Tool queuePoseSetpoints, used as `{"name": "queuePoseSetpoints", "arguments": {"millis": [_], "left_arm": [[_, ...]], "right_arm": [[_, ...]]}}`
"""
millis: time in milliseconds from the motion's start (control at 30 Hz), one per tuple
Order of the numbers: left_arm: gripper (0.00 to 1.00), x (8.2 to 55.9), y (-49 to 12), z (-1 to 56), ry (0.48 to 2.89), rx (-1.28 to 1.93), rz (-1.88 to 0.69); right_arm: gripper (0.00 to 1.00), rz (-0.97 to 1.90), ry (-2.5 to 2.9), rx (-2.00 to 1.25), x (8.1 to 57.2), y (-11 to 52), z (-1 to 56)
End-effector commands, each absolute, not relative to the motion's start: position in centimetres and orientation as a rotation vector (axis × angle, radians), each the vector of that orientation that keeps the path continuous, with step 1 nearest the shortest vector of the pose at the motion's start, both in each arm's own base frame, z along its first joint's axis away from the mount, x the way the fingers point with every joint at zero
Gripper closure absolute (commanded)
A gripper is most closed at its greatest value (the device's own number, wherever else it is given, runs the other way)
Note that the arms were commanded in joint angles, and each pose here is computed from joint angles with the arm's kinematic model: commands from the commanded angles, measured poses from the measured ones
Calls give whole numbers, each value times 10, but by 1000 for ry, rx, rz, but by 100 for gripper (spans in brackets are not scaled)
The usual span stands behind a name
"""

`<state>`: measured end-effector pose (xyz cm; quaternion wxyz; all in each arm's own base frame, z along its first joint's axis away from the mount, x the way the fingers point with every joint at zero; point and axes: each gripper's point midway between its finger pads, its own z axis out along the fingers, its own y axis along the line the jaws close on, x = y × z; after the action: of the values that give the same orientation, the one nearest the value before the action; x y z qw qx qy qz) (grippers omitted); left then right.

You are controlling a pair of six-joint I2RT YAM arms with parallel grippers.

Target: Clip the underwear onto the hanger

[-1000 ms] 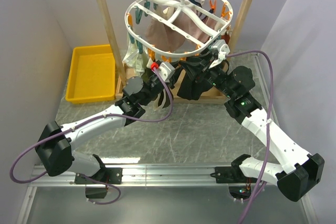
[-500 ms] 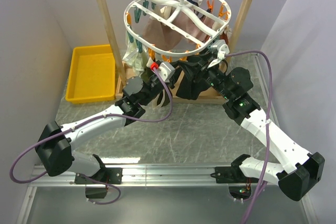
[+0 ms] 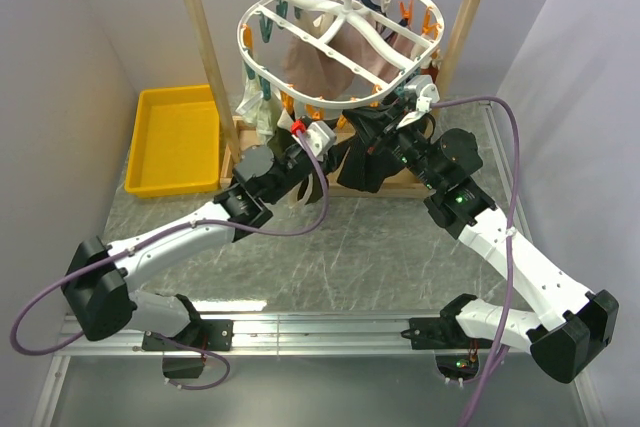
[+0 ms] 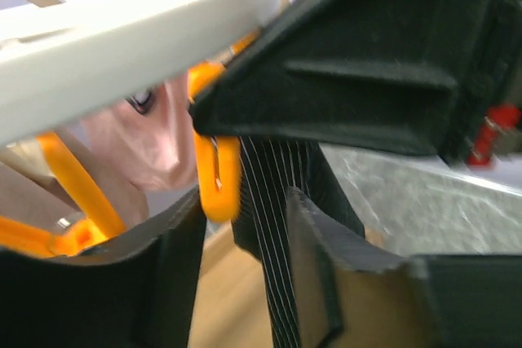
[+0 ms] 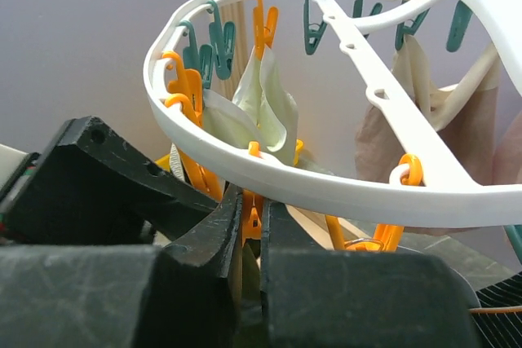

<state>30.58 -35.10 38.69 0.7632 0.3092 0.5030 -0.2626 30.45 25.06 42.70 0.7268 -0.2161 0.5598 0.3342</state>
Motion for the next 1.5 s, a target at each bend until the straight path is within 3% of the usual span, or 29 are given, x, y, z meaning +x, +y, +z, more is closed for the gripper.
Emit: {"name": "queuePoseSetpoints", "arguments": {"millis": [0, 233, 400, 567, 967, 1233, 1467], "left_arm": [[49, 281, -338, 403, 1075, 730, -595], [28, 213, -322, 394, 944, 1106, -628], [26, 160, -310, 361, 803, 1496, -660], [20, 143, -290, 331, 715, 1744, -588], [6, 186, -253, 283, 432, 2169, -3], [3, 241, -255, 290, 300, 2045, 446], [2, 249, -251, 287, 256, 2022, 518]], "right_arm": [[100, 734, 1137, -462, 295, 245, 457], [100, 739, 1155, -490, 293, 247, 451], [100, 761, 1155, -530, 288, 252, 449], [100, 780, 1154, -560, 285, 255, 450], [100, 851, 1158, -638, 277, 265, 444], [100, 860, 1164, -654, 277, 267, 443], [100, 863, 1167, -652, 277, 267, 443]]}}
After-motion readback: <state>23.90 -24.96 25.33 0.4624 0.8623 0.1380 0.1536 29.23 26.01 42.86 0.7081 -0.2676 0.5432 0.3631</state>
